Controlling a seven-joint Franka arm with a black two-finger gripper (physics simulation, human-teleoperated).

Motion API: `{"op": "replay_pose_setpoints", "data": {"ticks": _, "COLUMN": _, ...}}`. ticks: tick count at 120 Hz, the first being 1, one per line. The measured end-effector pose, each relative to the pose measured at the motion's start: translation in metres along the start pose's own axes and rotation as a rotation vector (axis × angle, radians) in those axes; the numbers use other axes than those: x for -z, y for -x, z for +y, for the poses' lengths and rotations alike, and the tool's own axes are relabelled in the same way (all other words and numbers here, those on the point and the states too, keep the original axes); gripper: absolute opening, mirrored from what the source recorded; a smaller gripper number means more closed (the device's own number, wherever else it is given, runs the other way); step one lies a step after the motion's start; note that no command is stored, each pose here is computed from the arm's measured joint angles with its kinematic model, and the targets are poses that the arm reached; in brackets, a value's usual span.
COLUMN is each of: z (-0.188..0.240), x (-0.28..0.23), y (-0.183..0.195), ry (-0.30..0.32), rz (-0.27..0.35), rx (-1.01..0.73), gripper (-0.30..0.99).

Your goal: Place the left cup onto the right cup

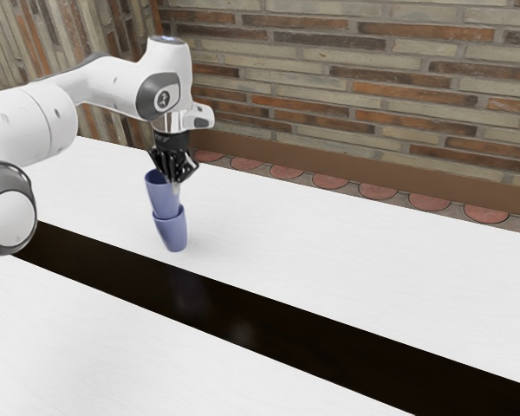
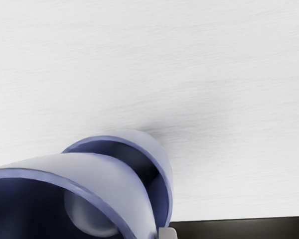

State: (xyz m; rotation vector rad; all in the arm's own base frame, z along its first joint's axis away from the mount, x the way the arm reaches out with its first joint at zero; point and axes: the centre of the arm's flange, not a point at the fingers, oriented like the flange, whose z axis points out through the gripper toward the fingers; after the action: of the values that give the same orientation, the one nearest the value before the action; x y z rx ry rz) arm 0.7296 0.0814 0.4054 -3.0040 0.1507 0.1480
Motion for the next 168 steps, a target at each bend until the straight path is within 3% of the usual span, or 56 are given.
{"op": "replay_pose_setpoints", "data": {"ticks": 51, "z": -0.003, "x": -0.016, "y": -0.004, "ry": 0.008, "rz": -0.014, "rx": -0.003, "gripper": -0.09}}
{"op": "replay_pose_setpoints", "data": {"ticks": 86, "z": -0.003, "x": -0.015, "y": -0.004, "ry": 0.016, "rz": -0.014, "rx": -0.002, "gripper": 0.38}}
{"op": "replay_pose_setpoints", "data": {"ticks": 102, "z": -0.005, "x": -0.009, "y": -0.001, "ry": 0.015, "rz": -0.016, "rx": 0.006, "gripper": 0.52}}
{"op": "replay_pose_setpoints", "data": {"ticks": 139, "z": 0.003, "x": 0.069, "y": 0.031, "ry": -0.019, "rz": 0.038, "rx": 0.021, "gripper": 0.65}}
{"op": "replay_pose_setpoints", "data": {"ticks": 168, "z": 0.019, "x": 0.103, "y": 0.072, "ry": -0.028, "rz": 0.032, "rx": 0.028, "gripper": 0.68}}
